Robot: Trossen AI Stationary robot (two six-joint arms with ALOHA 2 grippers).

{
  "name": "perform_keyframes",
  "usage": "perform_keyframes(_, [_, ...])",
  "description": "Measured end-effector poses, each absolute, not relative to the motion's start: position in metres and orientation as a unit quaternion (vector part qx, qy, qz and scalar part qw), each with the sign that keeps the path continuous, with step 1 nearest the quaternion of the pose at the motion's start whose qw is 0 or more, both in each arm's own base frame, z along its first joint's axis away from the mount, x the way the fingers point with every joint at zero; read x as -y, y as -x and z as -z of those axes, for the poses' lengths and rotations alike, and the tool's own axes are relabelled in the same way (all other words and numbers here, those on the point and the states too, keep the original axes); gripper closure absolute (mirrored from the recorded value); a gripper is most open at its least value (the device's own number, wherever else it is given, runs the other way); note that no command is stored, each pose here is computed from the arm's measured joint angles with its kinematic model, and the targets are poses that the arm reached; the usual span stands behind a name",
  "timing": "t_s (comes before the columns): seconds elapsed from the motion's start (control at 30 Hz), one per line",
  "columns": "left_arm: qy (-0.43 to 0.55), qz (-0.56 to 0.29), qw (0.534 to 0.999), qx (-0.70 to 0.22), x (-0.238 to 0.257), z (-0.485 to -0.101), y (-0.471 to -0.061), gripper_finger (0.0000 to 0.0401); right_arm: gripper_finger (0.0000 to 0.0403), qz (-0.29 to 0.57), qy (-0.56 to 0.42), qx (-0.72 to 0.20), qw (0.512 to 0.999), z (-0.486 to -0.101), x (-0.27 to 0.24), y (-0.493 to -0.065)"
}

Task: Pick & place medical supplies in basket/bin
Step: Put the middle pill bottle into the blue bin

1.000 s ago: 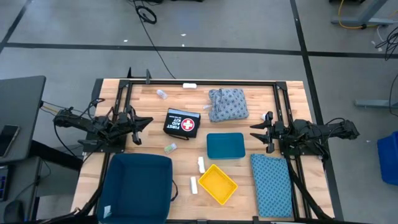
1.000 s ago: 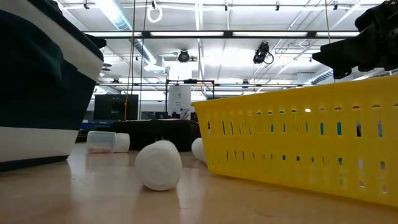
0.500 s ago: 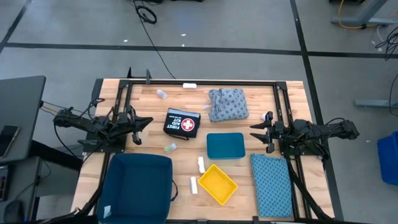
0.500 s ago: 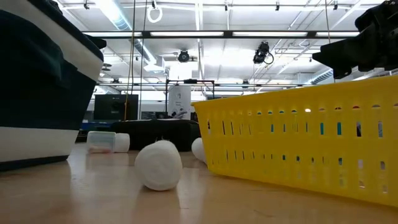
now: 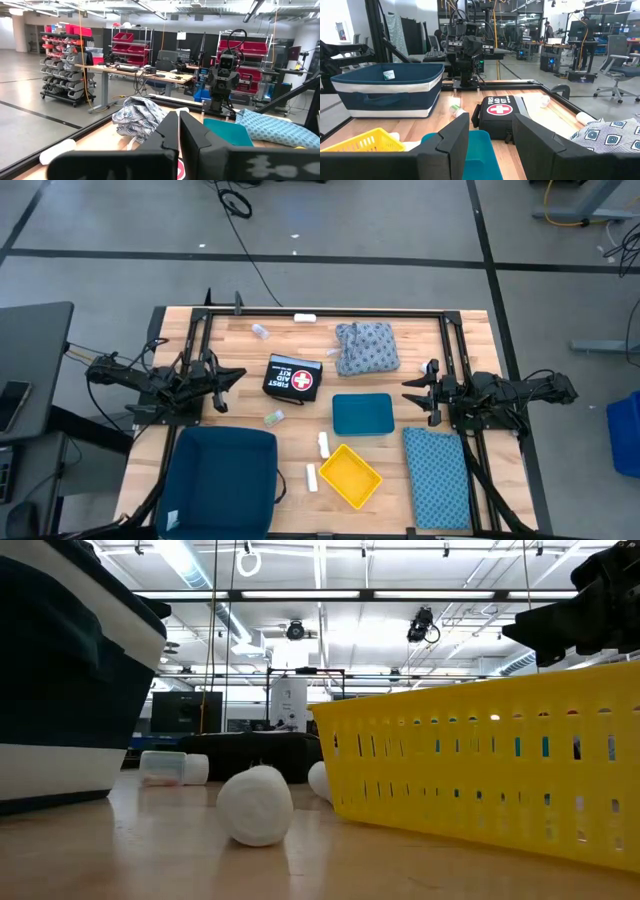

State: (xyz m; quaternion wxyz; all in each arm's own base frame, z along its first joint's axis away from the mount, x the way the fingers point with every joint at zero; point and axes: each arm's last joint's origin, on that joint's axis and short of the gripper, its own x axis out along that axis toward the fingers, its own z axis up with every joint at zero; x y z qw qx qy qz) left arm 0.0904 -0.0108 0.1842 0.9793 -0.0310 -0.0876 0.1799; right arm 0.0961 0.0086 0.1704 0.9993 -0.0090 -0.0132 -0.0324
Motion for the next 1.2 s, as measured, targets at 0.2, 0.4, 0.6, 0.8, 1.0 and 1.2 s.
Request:
perform_keyframes(0.2, [0.000, -0.183, 0.980, 0.082, 0.0108, -0.1842, -0.0904, 0.0372, 0.0242, 0.032, 0.009, 0.013, 0.999, -0.1705, -0.0086, -0.0961])
perform_keyframes(0.4, [0.000, -0.183, 0.980, 0.082, 0.0108, -0.1842, -0.0904, 0.0369, 0.0242, 0.032, 0.009, 0.014, 0.999, -0.1706, -0.0086, -0.0961])
perform_keyframes(0.6, [0.008, -0.182, 0.980, 0.083, 0.0108, -0.1841, -0.0904, 0.0369, 0.0242, 0.033, 0.008, 0.020, 0.999, -0.1715, -0.0085, -0.0962])
perform_keyframes(0.8, [0.023, -0.181, 0.980, 0.086, 0.0108, -0.1841, -0.0904, 0.0368, 0.0242, 0.034, 0.006, 0.029, 0.999, -0.1732, -0.0085, -0.0961])
perform_keyframes(1.0, [0.024, -0.165, 0.982, 0.087, 0.0116, -0.1841, -0.0907, 0.0368, 0.0242, 0.035, -0.011, 0.039, 0.999, -0.1750, -0.0084, -0.0960])
perform_keyframes(1.2, [0.025, -0.149, 0.985, 0.087, 0.0126, -0.1841, -0.0911, 0.0361, 0.0242, 0.035, -0.038, 0.035, 0.998, -0.1741, -0.0083, -0.0961])
